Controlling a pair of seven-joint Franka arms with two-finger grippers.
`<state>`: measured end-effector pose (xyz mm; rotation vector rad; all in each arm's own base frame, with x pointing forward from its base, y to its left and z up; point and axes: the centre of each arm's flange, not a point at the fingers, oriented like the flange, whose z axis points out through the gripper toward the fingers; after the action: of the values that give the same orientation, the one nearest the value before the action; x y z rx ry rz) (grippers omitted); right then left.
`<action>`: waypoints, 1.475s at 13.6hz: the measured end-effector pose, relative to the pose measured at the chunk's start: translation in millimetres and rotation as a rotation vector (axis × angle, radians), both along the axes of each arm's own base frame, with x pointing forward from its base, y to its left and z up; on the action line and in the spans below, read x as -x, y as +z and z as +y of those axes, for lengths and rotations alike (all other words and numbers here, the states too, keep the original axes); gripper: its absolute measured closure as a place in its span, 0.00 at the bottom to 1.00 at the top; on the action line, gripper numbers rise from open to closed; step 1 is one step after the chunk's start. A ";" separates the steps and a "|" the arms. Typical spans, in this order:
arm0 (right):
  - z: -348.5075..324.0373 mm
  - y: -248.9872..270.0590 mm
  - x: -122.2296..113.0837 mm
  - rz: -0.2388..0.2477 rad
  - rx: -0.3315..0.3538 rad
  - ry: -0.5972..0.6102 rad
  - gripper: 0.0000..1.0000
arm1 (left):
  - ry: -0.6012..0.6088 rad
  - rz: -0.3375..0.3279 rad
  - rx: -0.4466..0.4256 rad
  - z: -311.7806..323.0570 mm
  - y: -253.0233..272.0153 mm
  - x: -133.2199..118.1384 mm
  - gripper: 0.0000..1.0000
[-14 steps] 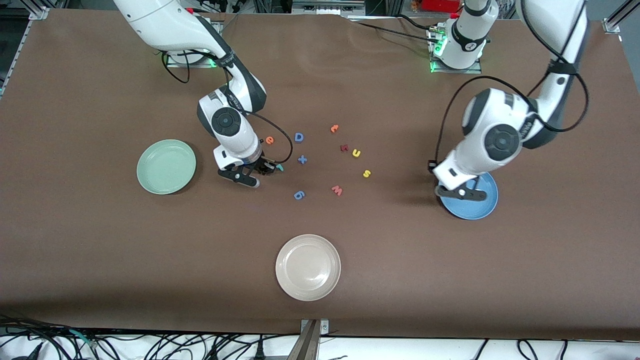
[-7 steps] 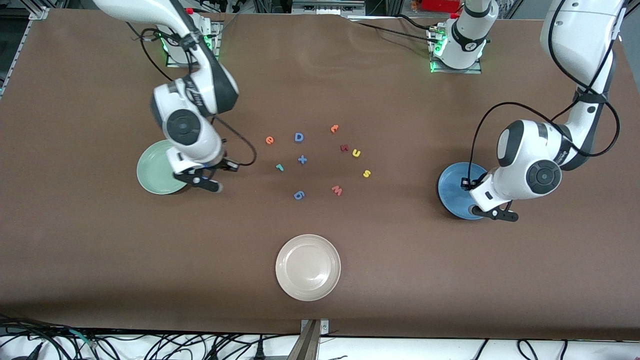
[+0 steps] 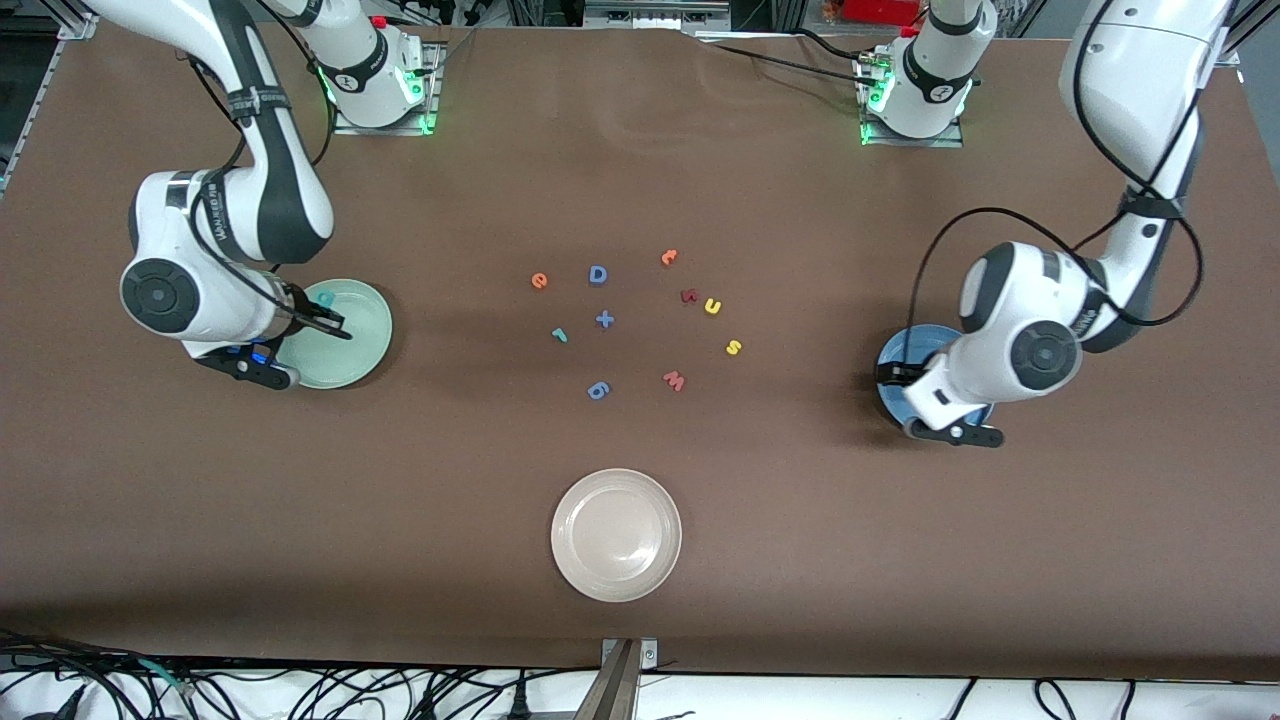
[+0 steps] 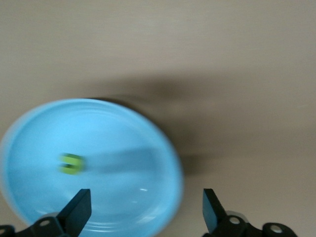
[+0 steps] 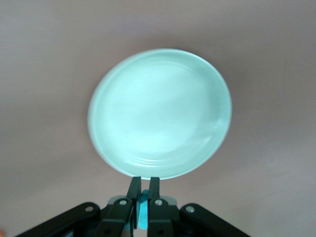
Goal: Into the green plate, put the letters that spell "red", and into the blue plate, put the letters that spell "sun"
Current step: 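Drop the b on the green plate while the left gripper drops the u, then grasp the yellow s with the left gripper while the right gripper reaches letters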
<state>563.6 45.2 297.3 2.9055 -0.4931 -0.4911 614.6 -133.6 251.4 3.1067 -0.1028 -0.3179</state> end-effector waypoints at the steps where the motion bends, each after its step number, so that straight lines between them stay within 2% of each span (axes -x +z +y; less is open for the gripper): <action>1: -10.7 -14.8 6.9 0.008 0.003 -0.007 0.91 | 0.034 0.000 0.007 -28.9 4.1 6.5 0.00; 4: -22.6 -57.0 24.0 -0.006 0.013 -0.014 0.91 | 0.124 -0.002 -0.002 -101.7 8.8 28.9 0.00; 7: -30.9 -87.5 32.0 -0.025 0.025 -0.019 0.91 | 0.195 -0.050 0.025 -165.9 -12.3 51.0 0.00; 9: -33.0 -102.4 38.9 -0.030 0.030 -0.018 0.91 | 0.227 -0.048 0.038 -191.5 -38.4 67.5 0.00; 12: -34.8 -112.9 48.3 -0.010 0.032 -0.021 0.91 | 0.258 -0.050 0.037 -216.0 -58.1 82.9 0.00; 14: -35.5 -115.2 51.2 -0.003 0.033 -0.022 0.91 | 0.259 -0.086 -0.001 -226.6 -68.9 90.8 0.00; 17: -35.4 -111.6 50.0 -0.010 0.030 -0.026 0.67 | 0.263 -0.109 -0.040 -226.4 -84.3 93.9 0.00; 20: -33.6 -96.7 46.6 -0.027 0.019 -0.030 0.34 | 0.266 -0.106 -0.043 -224.7 -88.1 93.0 0.04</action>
<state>517.0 11.5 200.7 2.8939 -0.5428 -0.4486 521.7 -358.3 163.4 3.1238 0.3177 -0.1500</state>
